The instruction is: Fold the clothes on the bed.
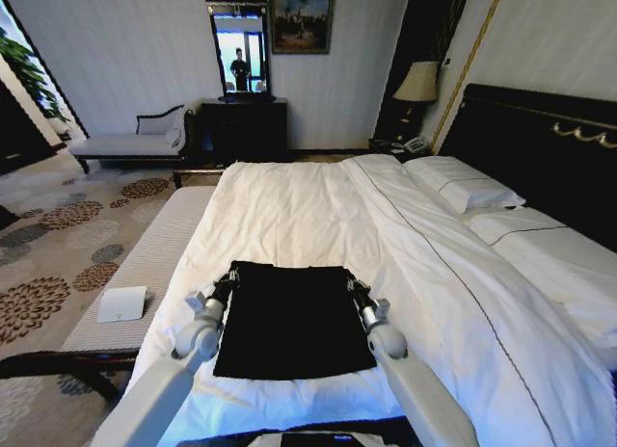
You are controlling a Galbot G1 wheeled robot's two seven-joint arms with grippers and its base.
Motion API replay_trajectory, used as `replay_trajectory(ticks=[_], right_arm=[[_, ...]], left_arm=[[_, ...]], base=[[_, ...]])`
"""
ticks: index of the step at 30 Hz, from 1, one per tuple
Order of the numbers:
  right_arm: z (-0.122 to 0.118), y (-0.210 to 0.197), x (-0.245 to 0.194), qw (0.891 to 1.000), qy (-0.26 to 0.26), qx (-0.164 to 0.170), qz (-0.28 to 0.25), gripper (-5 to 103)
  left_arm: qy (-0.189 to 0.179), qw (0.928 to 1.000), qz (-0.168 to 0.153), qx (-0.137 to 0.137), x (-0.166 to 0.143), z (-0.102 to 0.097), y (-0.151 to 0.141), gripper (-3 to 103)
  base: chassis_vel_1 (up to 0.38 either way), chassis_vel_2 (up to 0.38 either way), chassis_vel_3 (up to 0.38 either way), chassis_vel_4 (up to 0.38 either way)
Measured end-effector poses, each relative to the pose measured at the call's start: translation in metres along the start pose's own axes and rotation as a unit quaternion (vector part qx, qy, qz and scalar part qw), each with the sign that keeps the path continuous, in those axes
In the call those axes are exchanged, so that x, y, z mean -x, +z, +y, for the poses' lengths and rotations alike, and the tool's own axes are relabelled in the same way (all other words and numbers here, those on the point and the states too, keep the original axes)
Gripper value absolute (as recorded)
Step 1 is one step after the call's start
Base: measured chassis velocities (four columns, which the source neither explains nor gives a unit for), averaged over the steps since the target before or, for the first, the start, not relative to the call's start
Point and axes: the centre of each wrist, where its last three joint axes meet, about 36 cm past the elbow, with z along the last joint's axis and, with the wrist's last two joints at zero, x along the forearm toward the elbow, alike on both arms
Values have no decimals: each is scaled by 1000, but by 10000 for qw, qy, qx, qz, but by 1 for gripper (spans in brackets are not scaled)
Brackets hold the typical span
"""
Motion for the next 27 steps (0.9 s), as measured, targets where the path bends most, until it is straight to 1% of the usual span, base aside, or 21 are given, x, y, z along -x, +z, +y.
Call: replay_trajectory(ticks=[4, 5, 7, 9, 14, 23, 27], right_arm=[[4, 4, -27, 9999, 28, 84, 50, 1], [4, 4, -27, 9999, 28, 84, 50, 1], [12, 7, -37, 9999, -6, 122, 83, 1], [17, 9, -43, 9998, -14, 146, 100, 1], [22, 10, -54, 9998, -21, 173, 132, 1], [21, 4, -71, 9997, 71, 221, 94, 1], [19, 0, -80, 9997, 85, 197, 72, 1]], left_arm=[[-34, 9999, 124, 32, -28, -1, 17, 1], [-34, 9999, 124, 32, -28, -1, 17, 1], [-96, 9998, 185, -5, -44, -3, 22, 1], [-141, 9997, 209, 26, -54, -1, 25, 1], [-226, 9996, 177, 59, -66, 4, 24, 1], [-270, 9995, 164, 50, -72, 4, 23, 1], [-230, 9996, 176, 60, -74, 1, 24, 1]], base=[[0, 0, 0, 0], [0, 0, 0, 0], [0, 0, 0, 0], [0, 0, 0, 0], [0, 0, 0, 0], [0, 0, 0, 0], [0, 0, 0, 0]])
